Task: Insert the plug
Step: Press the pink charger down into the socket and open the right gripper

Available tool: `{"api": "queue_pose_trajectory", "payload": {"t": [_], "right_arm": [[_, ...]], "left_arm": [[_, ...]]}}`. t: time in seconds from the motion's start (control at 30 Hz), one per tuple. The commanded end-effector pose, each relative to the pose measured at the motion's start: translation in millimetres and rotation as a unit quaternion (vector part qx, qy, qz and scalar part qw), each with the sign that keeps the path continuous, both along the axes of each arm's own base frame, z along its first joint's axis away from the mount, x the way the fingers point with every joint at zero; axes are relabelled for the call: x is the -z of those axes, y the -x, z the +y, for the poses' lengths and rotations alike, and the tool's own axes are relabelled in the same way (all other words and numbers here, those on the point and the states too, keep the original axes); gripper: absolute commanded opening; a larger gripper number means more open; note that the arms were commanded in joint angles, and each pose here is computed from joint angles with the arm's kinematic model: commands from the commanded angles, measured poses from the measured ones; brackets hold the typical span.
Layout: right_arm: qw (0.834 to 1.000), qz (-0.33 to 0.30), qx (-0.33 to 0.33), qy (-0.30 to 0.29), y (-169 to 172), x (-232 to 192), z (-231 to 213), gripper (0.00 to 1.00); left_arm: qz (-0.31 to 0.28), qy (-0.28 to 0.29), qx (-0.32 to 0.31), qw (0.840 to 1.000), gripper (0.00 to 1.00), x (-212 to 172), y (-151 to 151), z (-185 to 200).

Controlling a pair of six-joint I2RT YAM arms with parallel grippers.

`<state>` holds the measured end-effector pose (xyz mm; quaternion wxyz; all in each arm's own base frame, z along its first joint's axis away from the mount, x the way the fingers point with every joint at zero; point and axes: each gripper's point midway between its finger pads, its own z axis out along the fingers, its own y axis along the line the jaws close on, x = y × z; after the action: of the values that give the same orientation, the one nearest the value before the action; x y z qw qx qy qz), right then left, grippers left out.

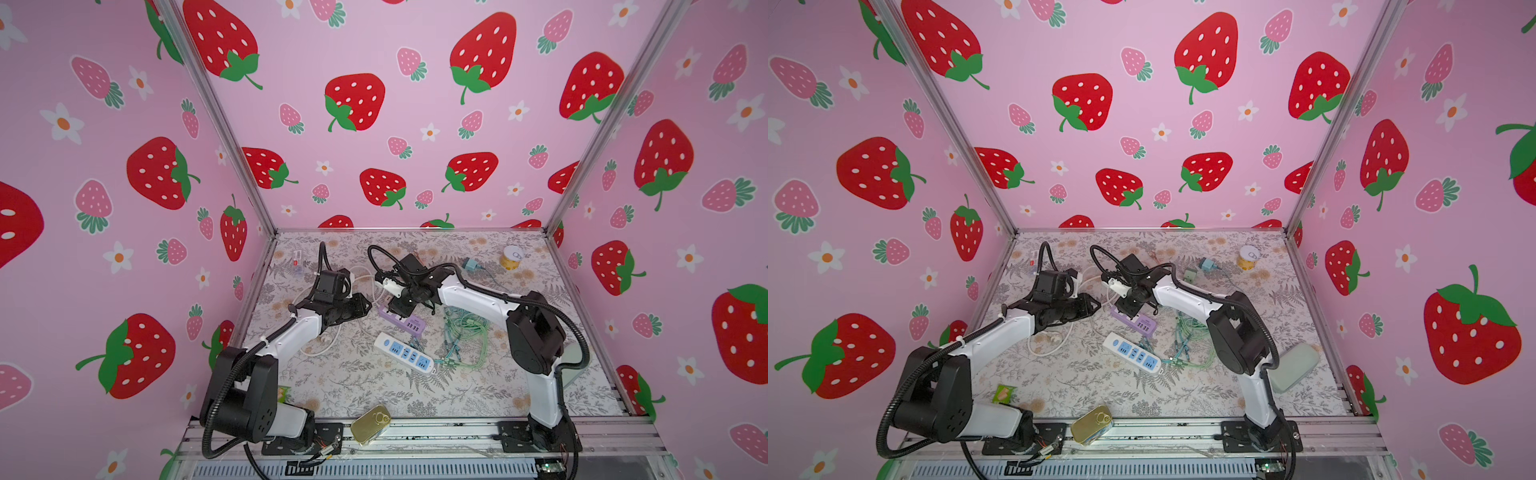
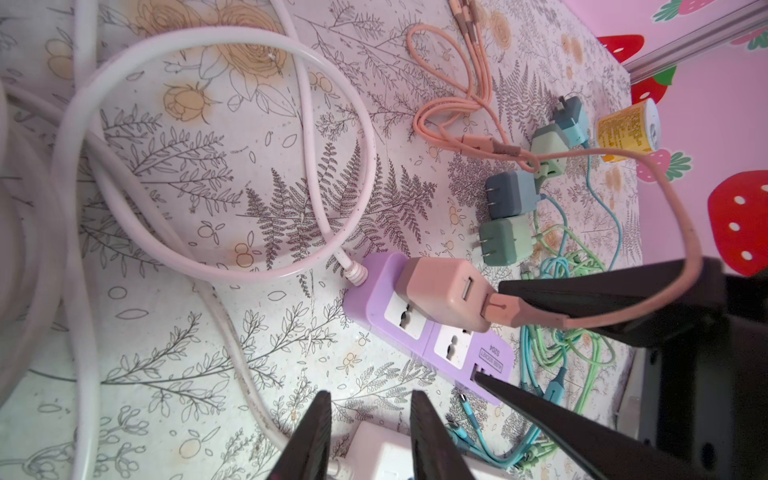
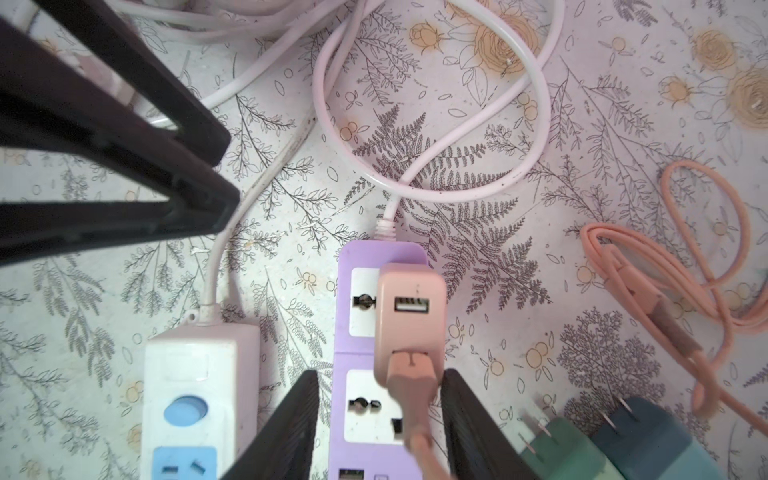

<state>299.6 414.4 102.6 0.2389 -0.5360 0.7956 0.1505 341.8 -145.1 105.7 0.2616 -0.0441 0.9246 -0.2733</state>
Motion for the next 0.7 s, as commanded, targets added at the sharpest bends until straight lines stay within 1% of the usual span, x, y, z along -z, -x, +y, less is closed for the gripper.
{"api": "queue_pose_trajectory", "payload": {"t": [0.0,0.03,0.1,0.17,0.53,0.67], "right_arm": [[1.000,0.014,-0.008,0.003,14.3,-10.5,-11.3,0.51],[1.000,0.017,-0.009,0.004,16.5,-11.0,-13.0,0.51],[1.000,0.019,-0.010,0.004,20.2,-13.8,-16.3,0.55],[1.000,0.022,-0.014,-0.002,24.7,-17.6,-18.3,0.56],[0.999,0.033,-0.029,-0.025,44.7,-30.7,-28.7,0.58],[0.998,0.025,-0.042,-0.026,49.4,-33.6,-37.0,0.57]], "left_arm": [[-0.011,-0.005,0.001,1.000,0.38,-12.0,0.2,3.3],[-0.013,-0.004,0.001,1.000,0.40,-13.4,0.3,3.8],[-0.017,-0.004,0.000,1.000,0.45,-16.4,0.2,4.5],[-0.023,-0.003,0.000,1.000,0.49,-19.9,-0.3,4.5],[-0.027,-0.001,0.000,1.000,0.51,-26.8,-0.6,5.4],[-0.037,0.002,0.007,0.999,0.51,-33.4,0.6,3.9]]}}
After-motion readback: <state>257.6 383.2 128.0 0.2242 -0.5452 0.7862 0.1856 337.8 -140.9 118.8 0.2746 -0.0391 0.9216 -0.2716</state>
